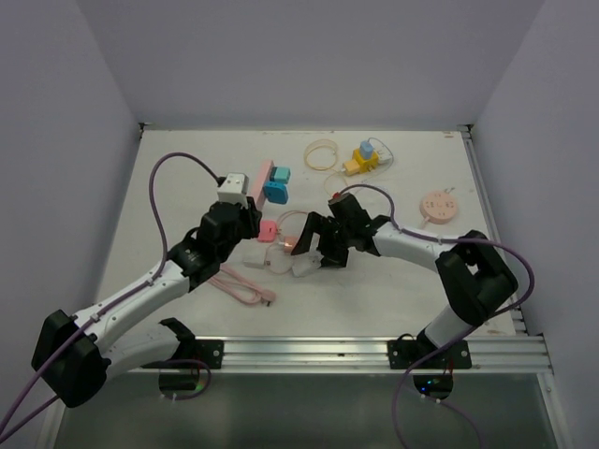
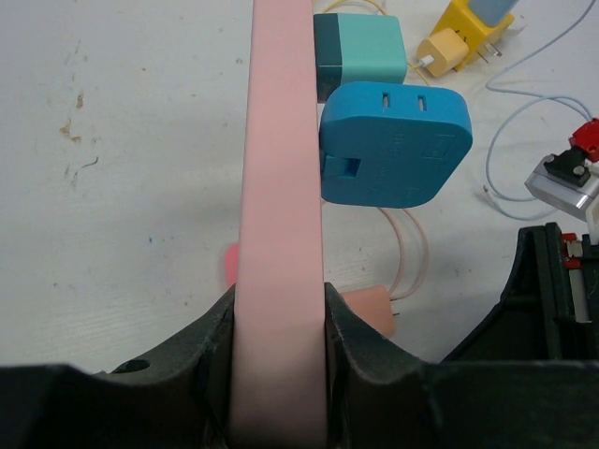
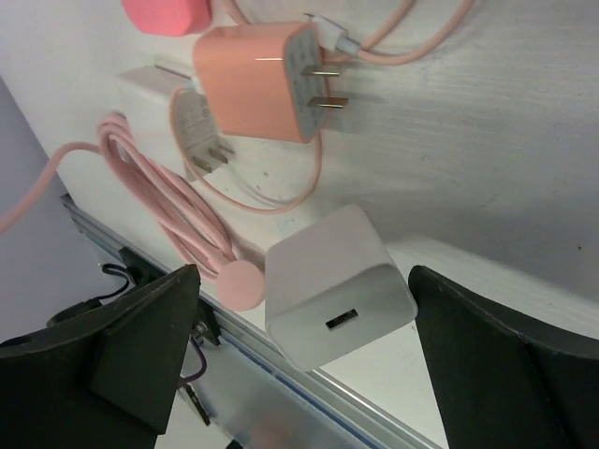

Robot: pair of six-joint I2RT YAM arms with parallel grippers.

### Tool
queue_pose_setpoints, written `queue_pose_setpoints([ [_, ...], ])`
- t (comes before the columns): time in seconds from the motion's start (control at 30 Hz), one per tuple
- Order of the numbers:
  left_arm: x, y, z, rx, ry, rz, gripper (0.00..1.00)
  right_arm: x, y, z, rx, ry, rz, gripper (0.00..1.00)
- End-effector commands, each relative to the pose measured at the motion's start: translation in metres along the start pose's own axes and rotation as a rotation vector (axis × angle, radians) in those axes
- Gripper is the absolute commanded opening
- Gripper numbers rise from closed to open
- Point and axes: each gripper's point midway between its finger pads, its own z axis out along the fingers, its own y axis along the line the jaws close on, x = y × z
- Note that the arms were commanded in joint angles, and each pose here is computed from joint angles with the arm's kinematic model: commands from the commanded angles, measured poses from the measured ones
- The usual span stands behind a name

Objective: Pull the plug off the socket

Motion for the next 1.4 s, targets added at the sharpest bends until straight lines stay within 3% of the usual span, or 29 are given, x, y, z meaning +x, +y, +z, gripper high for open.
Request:
queue_pose_setpoints([
  [0.0, -0.033, -0.013, -0.008, 0.072, -0.113, -0.035, 0.00, -0.025, 0.032, -0.028, -0.051, -0.122, -0.064, 0.99],
  [0.17, -0.029, -0.019, -0.010, 0.110, -0.094, -0.026, 0.00, -0.044, 0.049, -0.048, -0.089, -0.243, -0.072, 0.99],
  [0.5, -0.019, -0.029, -0.017, 0.189, -0.070, -0.036, 0.00, -0.076, 0.106, -0.095, -0.330, -0.464, -0.077, 0.99],
  [0.63, -0.017, -0.033, -0.019, 0.213, -0.057, -0.031, 0.00, -0.087, 0.124, -0.100, -0.352, -0.509, -0.261, 0.95],
  [0.8, -0.016, -0.037, -0.024, 0.237, -0.033, -0.027, 0.00, -0.094, 0.129, -0.104, -0.317, -0.555, -0.515, 0.81],
  [1.03, -0.012, -0.042, -0.028, 0.265, 0.012, -0.015, 0.00, -0.086, 0.133, -0.103, -0.334, -0.538, -0.831, 0.81],
  [1.23, -0.018, -0.045, -0.030, 0.273, 0.009, -0.020, 0.00, -0.075, 0.135, -0.092, -0.378, -0.472, -0.935, 0.75],
  [1.37, -0.017, -0.049, -0.029, 0.289, 0.020, -0.026, 0.00, -0.069, 0.133, -0.084, -0.391, -0.440, -0.973, 0.61],
])
